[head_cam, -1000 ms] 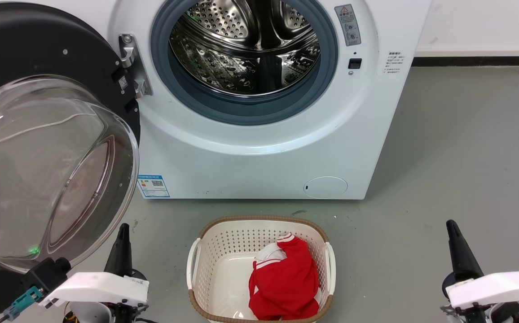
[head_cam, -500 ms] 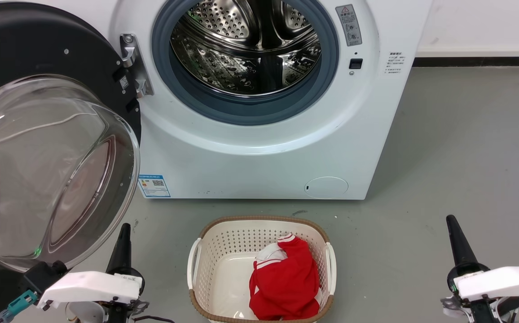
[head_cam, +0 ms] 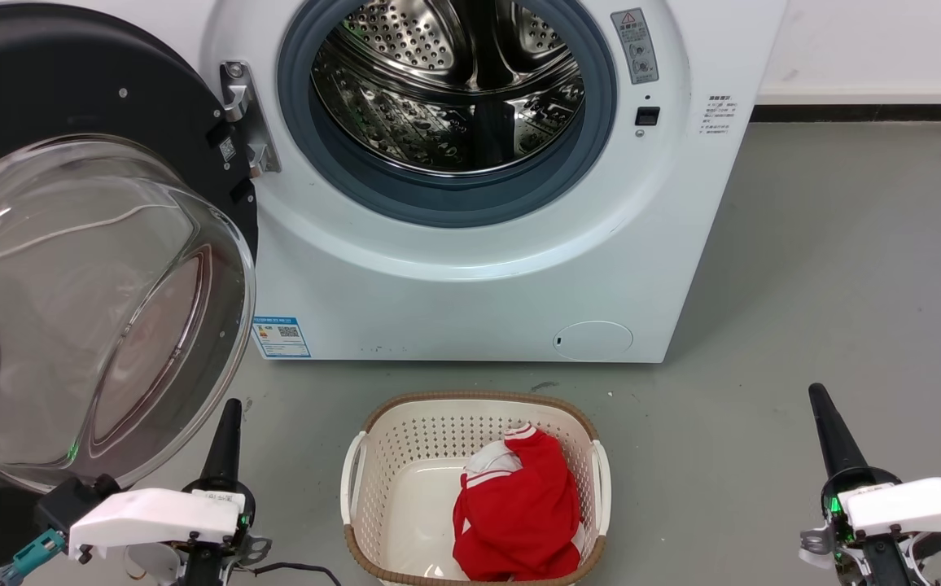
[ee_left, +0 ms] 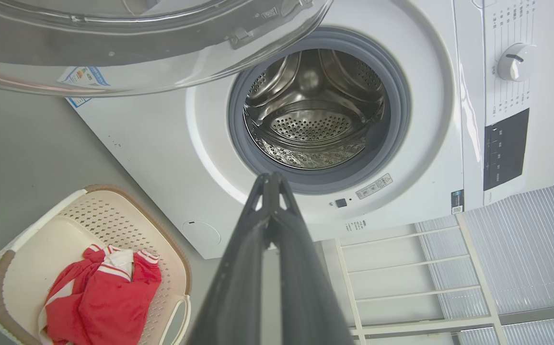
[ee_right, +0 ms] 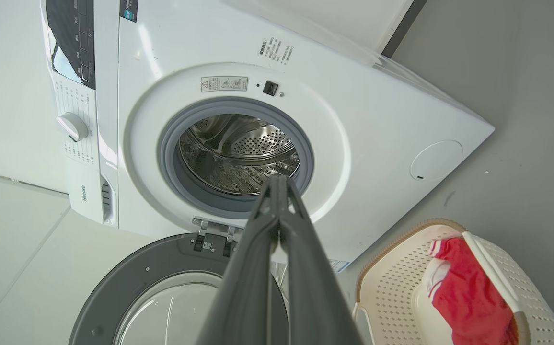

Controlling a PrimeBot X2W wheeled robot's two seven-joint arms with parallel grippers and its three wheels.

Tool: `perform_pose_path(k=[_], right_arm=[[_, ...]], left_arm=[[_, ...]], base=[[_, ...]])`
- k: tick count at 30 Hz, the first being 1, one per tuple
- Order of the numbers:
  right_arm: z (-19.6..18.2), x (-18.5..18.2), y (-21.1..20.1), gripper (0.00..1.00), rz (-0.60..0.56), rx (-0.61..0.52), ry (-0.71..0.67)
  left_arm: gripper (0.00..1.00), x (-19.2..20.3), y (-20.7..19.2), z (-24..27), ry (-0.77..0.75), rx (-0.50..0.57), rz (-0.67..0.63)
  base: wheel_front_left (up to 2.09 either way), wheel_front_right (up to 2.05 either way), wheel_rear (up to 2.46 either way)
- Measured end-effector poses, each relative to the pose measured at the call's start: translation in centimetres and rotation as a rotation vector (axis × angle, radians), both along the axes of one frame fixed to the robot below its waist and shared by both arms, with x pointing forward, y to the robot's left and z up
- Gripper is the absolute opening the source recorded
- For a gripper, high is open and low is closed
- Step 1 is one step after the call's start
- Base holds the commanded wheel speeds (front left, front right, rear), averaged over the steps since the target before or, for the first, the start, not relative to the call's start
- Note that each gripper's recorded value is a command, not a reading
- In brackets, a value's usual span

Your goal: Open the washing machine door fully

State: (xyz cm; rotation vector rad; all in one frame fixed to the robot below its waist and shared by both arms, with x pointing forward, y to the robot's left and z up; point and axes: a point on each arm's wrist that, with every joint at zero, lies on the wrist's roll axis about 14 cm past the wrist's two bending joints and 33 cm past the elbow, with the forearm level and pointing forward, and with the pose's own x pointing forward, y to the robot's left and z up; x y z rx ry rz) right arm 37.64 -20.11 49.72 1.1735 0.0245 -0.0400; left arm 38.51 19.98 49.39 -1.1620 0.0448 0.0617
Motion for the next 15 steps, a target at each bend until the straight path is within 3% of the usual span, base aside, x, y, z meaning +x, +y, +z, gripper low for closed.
perform_pose_path(k=[15], right_arm=[[-0.03, 0.25, -0.01, 0.0, 0.0, 0.137, -0.002]], left_arm=[[0.0, 0.05, 0.01, 0.16, -0.011, -0.142, -0.002]], base=[[0.0, 0.0, 0.0]])
